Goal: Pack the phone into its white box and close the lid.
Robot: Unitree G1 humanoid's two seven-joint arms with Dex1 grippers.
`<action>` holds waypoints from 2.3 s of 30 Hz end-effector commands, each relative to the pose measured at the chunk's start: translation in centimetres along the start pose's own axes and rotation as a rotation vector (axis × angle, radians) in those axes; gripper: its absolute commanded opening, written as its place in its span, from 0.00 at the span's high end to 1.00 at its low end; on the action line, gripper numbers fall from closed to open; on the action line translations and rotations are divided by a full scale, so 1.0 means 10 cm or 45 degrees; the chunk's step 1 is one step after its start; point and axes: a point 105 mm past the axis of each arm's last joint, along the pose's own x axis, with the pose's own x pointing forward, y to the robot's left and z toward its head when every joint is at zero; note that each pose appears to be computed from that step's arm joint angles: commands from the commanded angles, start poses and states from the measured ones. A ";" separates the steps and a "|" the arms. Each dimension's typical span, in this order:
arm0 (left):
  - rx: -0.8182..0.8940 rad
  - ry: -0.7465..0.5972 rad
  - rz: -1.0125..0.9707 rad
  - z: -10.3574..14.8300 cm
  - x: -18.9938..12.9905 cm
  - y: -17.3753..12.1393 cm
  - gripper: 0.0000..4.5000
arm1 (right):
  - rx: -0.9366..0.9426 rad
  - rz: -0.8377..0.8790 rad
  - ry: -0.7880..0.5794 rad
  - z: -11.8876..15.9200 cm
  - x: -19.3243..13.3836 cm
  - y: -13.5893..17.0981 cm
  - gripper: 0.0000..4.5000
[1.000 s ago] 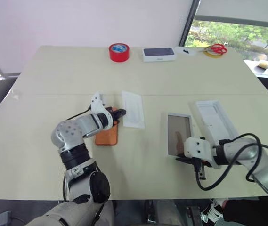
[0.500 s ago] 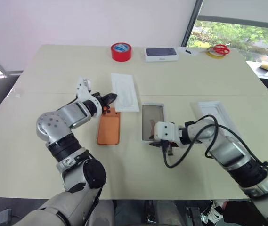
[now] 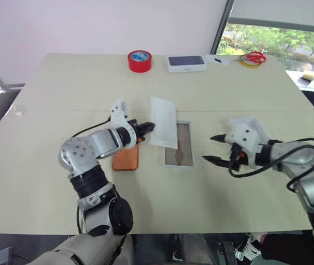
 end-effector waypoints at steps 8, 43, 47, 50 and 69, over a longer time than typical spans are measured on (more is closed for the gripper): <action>0.036 0.133 -0.155 -0.33 0.16 -0.33 0.81 | -0.034 -0.060 -0.054 0.09 -0.01 -0.04 0.22; 1.289 -0.077 -0.230 0.12 -0.76 0.37 0.00 | -0.010 -0.331 0.056 0.23 1.26 -0.40 1.00; 1.312 -0.027 -0.211 0.05 -0.80 0.45 0.00 | -0.029 -0.239 0.067 0.20 1.29 -0.29 1.00; 1.318 -0.021 -0.200 0.03 -0.81 0.48 0.00 | -0.042 -0.150 0.081 0.17 1.29 -0.16 1.00; 1.288 -0.041 -0.111 0.11 -0.81 0.60 0.00 | -0.242 0.346 0.048 0.23 0.89 0.57 1.00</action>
